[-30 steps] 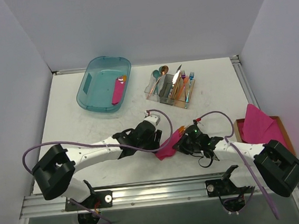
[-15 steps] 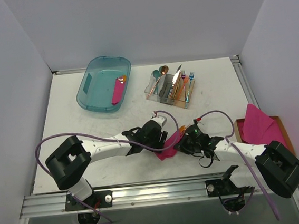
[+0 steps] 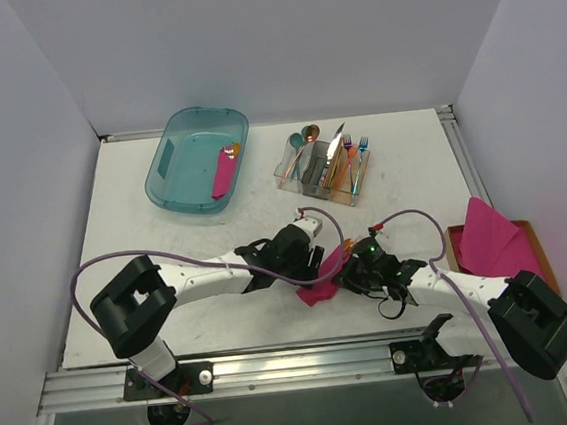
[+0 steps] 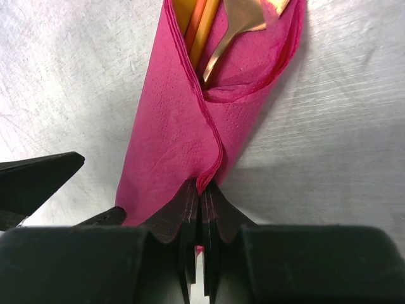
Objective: Place the utensils on the paper napkin and roll it up
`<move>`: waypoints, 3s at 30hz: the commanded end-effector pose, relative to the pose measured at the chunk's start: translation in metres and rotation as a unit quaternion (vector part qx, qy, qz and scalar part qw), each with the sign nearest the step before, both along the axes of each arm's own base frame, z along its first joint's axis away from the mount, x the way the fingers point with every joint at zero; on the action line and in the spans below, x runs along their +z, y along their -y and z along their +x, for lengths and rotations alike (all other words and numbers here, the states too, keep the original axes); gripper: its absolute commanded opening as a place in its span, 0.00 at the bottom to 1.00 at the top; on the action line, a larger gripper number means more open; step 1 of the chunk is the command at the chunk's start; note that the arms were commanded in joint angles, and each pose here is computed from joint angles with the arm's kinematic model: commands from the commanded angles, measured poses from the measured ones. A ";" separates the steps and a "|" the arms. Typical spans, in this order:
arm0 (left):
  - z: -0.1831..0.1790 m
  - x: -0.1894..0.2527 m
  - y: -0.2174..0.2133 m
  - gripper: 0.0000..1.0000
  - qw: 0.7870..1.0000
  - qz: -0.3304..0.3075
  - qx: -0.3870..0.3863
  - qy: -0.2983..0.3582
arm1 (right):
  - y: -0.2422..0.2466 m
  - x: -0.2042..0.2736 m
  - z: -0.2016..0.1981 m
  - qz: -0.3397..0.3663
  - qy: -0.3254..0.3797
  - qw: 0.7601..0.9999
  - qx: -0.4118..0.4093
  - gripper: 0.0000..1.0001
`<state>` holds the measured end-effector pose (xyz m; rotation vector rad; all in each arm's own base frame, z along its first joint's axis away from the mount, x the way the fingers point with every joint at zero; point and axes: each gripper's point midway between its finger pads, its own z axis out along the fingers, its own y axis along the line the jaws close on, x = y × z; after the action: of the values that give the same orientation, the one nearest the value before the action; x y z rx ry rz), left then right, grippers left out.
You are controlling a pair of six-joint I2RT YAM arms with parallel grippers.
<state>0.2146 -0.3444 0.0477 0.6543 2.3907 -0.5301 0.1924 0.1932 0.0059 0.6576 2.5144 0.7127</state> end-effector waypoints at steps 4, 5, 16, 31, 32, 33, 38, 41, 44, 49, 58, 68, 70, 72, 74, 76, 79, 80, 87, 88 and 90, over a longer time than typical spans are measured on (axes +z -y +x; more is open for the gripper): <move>-0.004 0.005 0.027 0.72 0.999 -0.018 -0.029 0.009 | 0.025 -0.014 -0.011 -0.064 -0.016 0.998 -0.008 0.00; -0.004 0.002 0.027 0.72 0.999 -0.013 -0.029 0.009 | 0.026 -0.014 -0.012 -0.066 -0.018 0.998 -0.008 0.00; -0.020 -0.041 0.020 0.72 0.998 0.058 -0.029 -0.010 | 0.031 -0.006 -0.014 -0.063 -0.007 0.998 -0.019 0.17; -0.036 -0.061 0.006 0.71 0.997 0.068 -0.030 -0.031 | 0.055 0.029 0.011 -0.118 0.043 0.991 -0.042 0.44; -0.036 -0.061 0.006 0.71 0.997 0.067 -0.030 -0.031 | 0.055 0.031 0.014 -0.119 0.045 0.991 -0.043 0.44; -0.037 -0.061 0.005 0.71 0.997 0.067 -0.031 -0.031 | 0.056 0.031 0.016 -0.124 0.045 0.990 -0.040 0.45; -0.039 -0.061 0.005 0.71 0.997 0.066 -0.033 -0.033 | 0.062 0.031 0.030 -0.138 0.044 0.989 -0.035 0.44; -0.040 -0.063 0.005 0.71 0.997 0.065 -0.034 -0.035 | 0.066 0.025 0.036 -0.140 0.033 0.989 -0.033 0.44; -0.041 -0.064 0.005 0.71 0.997 0.064 -0.034 -0.037 | 0.064 0.023 0.042 -0.132 0.033 0.990 -0.025 0.44; -0.040 -0.062 0.007 0.71 0.997 0.061 -0.035 -0.037 | 0.057 0.022 0.044 -0.120 0.034 0.992 -0.011 0.46; -0.041 -0.059 0.008 0.71 0.997 0.059 -0.041 -0.037 | 0.050 0.028 0.053 -0.110 0.055 0.992 -0.004 0.51; -0.041 -0.056 0.011 0.71 0.997 0.058 -0.043 -0.035 | 0.055 0.008 0.050 -0.141 0.011 0.990 0.000 0.48; -0.041 -0.055 0.011 0.71 0.997 0.056 -0.044 -0.034 | 0.054 0.006 0.050 -0.140 0.009 0.990 -0.001 0.46; -0.040 -0.056 0.012 0.71 0.997 0.057 -0.044 -0.034 | 0.054 0.005 0.048 -0.139 0.007 0.990 -0.001 0.41; -0.040 -0.055 0.013 0.70 0.997 0.057 -0.045 -0.034 | 0.053 0.004 0.047 -0.137 0.004 0.990 0.002 0.38; -0.040 -0.056 0.013 0.70 0.997 0.057 -0.047 -0.034 | 0.051 0.004 0.045 -0.133 0.004 0.991 0.003 0.37; -0.041 -0.057 0.015 0.71 0.997 0.056 -0.049 -0.037 | 0.043 0.004 0.040 -0.122 0.003 0.992 0.008 0.37; -0.041 -0.056 0.017 0.71 0.997 0.052 -0.051 -0.038 | 0.039 0.005 0.038 -0.120 0.006 0.993 0.013 0.37; -0.042 -0.057 0.020 0.70 0.996 0.050 -0.055 -0.042 | 0.035 -0.001 0.032 -0.126 -0.002 0.992 0.016 0.30; -0.042 -0.057 0.020 0.70 0.996 0.050 -0.055 -0.042 | 0.036 -0.003 0.032 -0.130 -0.005 0.991 0.016 0.25; -0.042 -0.058 0.021 0.70 0.996 0.048 -0.056 -0.044 | 0.036 -0.005 0.032 -0.132 -0.007 0.991 0.017 0.21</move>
<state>0.1993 -0.3838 0.0263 0.7373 2.3341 -0.5553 0.2320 0.1608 0.0100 0.5257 2.5406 0.4287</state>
